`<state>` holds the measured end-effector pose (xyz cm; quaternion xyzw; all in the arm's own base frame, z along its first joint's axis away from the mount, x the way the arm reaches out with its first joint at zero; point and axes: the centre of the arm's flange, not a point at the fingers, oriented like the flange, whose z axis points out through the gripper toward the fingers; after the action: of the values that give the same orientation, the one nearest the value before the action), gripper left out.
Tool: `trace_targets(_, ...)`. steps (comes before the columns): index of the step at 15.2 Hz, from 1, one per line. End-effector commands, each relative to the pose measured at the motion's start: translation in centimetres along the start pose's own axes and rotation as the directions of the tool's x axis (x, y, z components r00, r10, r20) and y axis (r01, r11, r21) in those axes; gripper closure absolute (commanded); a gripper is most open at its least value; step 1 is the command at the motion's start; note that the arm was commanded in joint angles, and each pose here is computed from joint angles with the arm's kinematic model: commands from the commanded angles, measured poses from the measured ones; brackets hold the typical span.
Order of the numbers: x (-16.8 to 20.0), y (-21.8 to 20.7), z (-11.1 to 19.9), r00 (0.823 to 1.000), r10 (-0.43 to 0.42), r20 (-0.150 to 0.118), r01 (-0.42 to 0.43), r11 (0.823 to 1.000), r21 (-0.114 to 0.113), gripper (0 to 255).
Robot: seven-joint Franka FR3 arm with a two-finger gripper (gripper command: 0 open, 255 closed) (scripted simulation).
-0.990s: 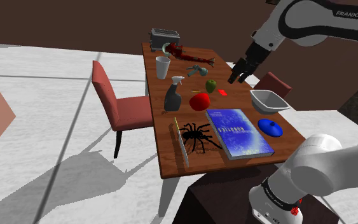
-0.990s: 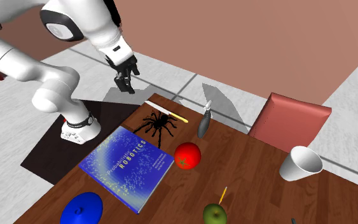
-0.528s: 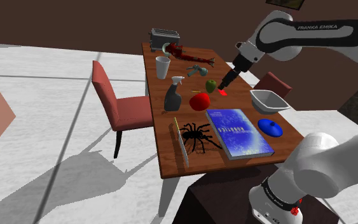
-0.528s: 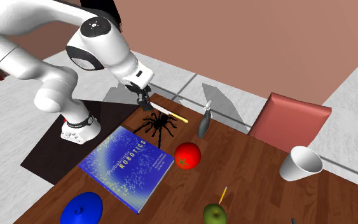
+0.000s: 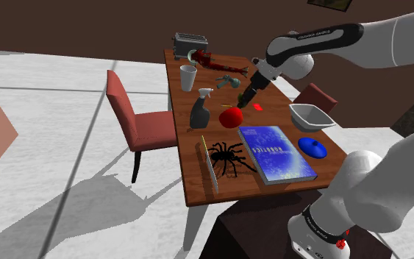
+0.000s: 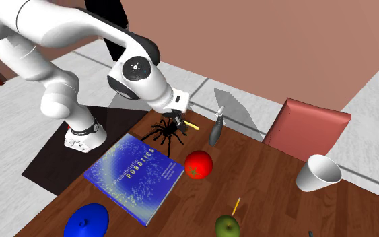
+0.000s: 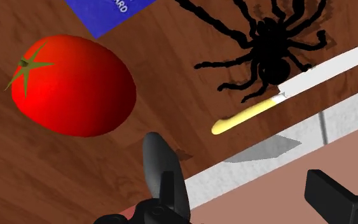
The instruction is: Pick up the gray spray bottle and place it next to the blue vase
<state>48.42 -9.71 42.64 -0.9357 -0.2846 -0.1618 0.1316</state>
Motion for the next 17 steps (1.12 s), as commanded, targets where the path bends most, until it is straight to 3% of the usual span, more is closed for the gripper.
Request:
trace_targets(1,1.1,1.5,2.1,0.996,-0.084,-0.017,0.084,0.996,0.012,0)
trace_targets(4,3.0,3.5,5.0,0.980,-0.195,-0.043,0.197,0.980,0.030,0)
trace_targets(7,5.1,5.2,7.9,0.950,-0.303,-0.070,0.307,0.951,0.045,0)
trace_targets(13,9.9,7.6,13.3,0.859,-0.497,-0.126,0.507,0.860,0.065,0)
trace_targets(17,10.0,7.4,15.4,0.859,-0.497,-0.126,0.507,0.860,0.065,0)
